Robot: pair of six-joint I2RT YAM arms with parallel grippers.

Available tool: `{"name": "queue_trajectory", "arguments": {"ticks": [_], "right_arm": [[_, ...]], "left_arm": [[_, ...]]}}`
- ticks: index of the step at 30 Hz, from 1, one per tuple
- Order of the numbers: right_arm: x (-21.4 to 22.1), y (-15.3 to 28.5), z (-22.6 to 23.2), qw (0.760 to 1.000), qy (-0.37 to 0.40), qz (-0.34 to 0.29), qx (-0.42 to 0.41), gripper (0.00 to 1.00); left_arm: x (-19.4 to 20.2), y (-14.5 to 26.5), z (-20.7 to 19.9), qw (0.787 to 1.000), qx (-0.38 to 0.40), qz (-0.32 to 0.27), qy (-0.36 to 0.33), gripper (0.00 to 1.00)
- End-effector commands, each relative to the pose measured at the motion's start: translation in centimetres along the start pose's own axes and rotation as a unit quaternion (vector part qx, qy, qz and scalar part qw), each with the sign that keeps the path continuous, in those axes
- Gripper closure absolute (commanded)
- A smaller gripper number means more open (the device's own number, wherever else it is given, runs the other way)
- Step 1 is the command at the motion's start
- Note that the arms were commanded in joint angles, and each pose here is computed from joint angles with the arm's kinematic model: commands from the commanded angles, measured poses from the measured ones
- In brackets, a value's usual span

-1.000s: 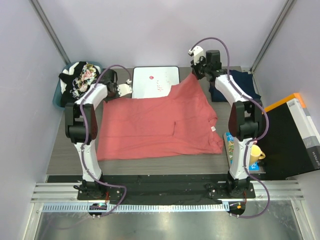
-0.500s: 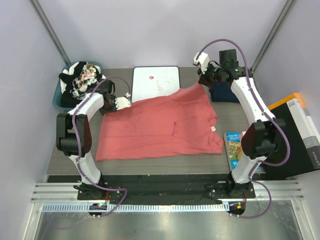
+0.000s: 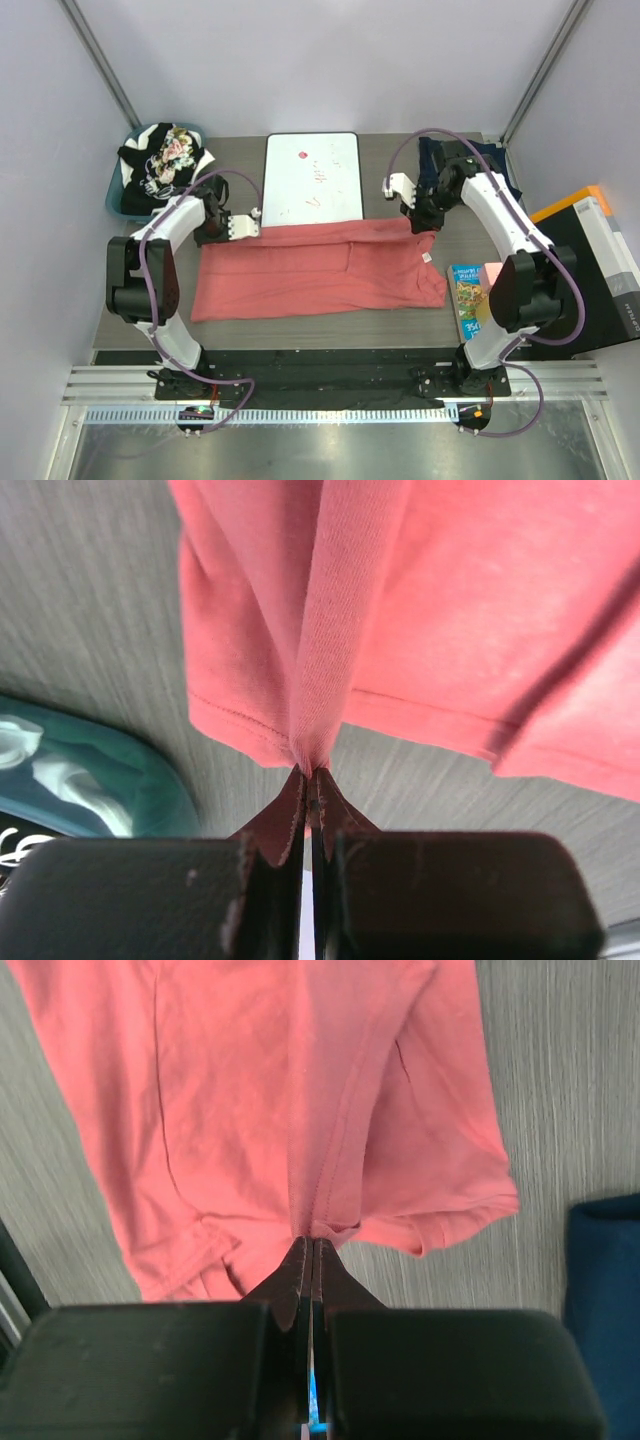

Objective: Fold and stack the t-shirts
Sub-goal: Fold the other side of the tshirt into a rectangle

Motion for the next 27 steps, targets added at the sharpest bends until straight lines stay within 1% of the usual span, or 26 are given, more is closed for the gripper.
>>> {"name": "queue_trajectory", "arguments": {"ticks": [1,5,9,16,21,22,23,27], "right_arm": [[0.1,3.1,1.4,0.997,0.065,0.015,0.026,0.99],[-0.3,4.5,1.1,0.996,0.076,0.018,0.047,0.99],[-0.1,5.0,1.4,0.995,0.085,0.025,0.040,0.99],[1.4,4.2,2.5,0.994,0.093,0.052,0.005,0.99],[2.3,3.0,3.3,0.993,0.092,0.065,-0.030,0.99],[2.5,2.9,3.5,0.993,0.092,0.067,-0.035,0.99],[2.5,2.4,3.8,0.992,0.095,0.071,-0.047,0.99],[2.7,1.2,5.0,0.987,0.108,0.085,-0.081,0.98]], "left_arm": [[0.4,1.9,-0.7,1.000,0.002,0.009,-0.022,1.00],[0.5,2.3,-0.8,1.000,0.006,0.014,-0.025,1.00],[0.5,2.5,-1.0,0.999,0.015,0.012,-0.032,1.00],[0.5,2.7,-2.1,0.997,0.064,0.008,-0.045,1.00],[0.5,1.8,-2.8,0.994,0.093,0.019,-0.052,1.00],[0.6,1.6,-2.9,0.993,0.099,0.022,-0.053,0.99],[0.6,1.4,-2.9,0.993,0.102,0.024,-0.056,0.97],[0.6,0.9,-3.2,0.990,0.121,0.029,-0.060,0.95]]}}
Point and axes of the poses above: each gripper's point midway between its finger pads, its own y axis back along the fingers, its own z axis along the line the jaws close on, x = y × z, the point moved 9 cm from there along y, back along the fingers, and after that the axes turned 10 degrees about -y, right-handed, at the moved point
